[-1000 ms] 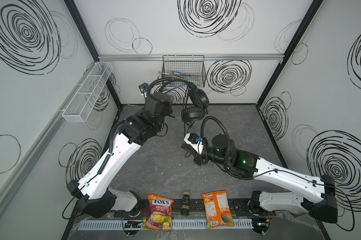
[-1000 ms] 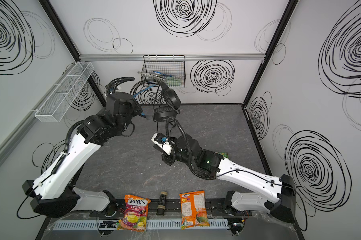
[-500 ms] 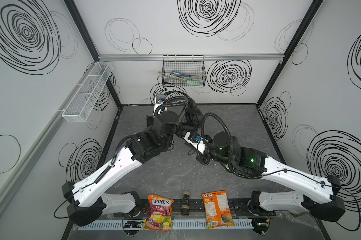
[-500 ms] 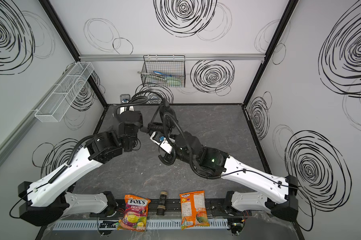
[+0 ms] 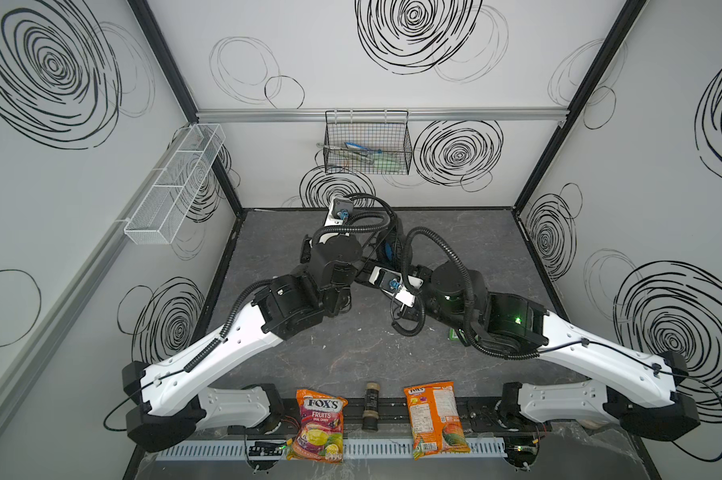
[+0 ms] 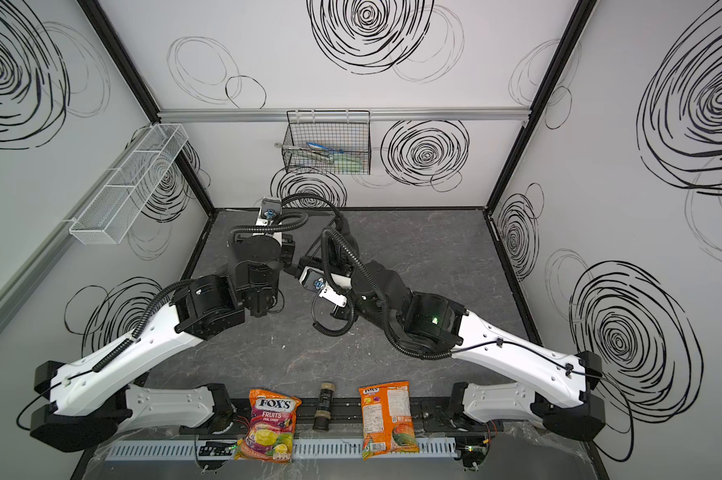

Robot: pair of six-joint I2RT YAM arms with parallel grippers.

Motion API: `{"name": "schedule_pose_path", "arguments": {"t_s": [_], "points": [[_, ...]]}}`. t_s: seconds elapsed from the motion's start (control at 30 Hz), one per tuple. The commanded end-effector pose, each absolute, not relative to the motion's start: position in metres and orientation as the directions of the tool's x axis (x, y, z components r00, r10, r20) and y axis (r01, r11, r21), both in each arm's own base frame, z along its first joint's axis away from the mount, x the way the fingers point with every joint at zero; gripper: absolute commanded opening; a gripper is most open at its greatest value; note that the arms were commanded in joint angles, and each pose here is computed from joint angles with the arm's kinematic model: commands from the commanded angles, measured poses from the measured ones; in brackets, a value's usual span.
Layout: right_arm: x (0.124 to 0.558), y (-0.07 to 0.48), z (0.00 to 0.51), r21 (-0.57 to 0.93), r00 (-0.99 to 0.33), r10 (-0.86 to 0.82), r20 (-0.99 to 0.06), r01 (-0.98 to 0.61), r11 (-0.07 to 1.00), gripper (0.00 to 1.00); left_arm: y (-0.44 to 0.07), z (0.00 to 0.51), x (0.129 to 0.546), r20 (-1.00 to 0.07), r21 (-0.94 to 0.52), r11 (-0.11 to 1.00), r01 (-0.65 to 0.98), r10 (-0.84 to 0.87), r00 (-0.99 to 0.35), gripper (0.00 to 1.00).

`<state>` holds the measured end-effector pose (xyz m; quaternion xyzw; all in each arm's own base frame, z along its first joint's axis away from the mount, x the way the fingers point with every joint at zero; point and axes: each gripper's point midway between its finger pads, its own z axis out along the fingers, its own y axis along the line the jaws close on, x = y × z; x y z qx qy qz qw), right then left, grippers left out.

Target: Wrap the headphones

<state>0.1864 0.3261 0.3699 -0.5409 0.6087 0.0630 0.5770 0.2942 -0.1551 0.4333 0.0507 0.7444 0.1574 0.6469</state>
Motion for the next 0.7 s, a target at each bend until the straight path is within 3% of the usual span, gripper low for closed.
{"name": "schedule_pose_path", "arguments": {"t_s": [0.0, 0.33, 0.53, 0.67], "points": [[0.204, 0.303, 0.404, -0.634, 0.268, -0.622, -0.735, -0.597, 0.492, 0.10, -0.150, 0.434, 0.287, -0.936, 0.327, 0.940, -0.098, 0.308, -0.171, 0.00], [0.210, 0.294, 0.390, -0.800, 0.309, -0.760, -0.571, -0.418, 0.431, 0.11, -0.153, 0.409, 0.284, -0.908, 0.375, 0.926, -0.043, 0.357, -0.217, 0.00], [0.204, 0.292, 0.407, -0.776, 0.332, -0.713, -0.618, -0.404, 0.484, 0.13, -0.156, 0.396, 0.282, -0.922, 0.294, 0.955, 0.021, 0.290, -0.255, 0.00], [0.198, 0.296, 0.408, -0.797, 0.361, -0.721, -0.591, -0.398, 0.454, 0.14, -0.167, 0.385, 0.283, -0.937, 0.173, 0.973, 0.154, 0.211, -0.279, 0.00]]}}
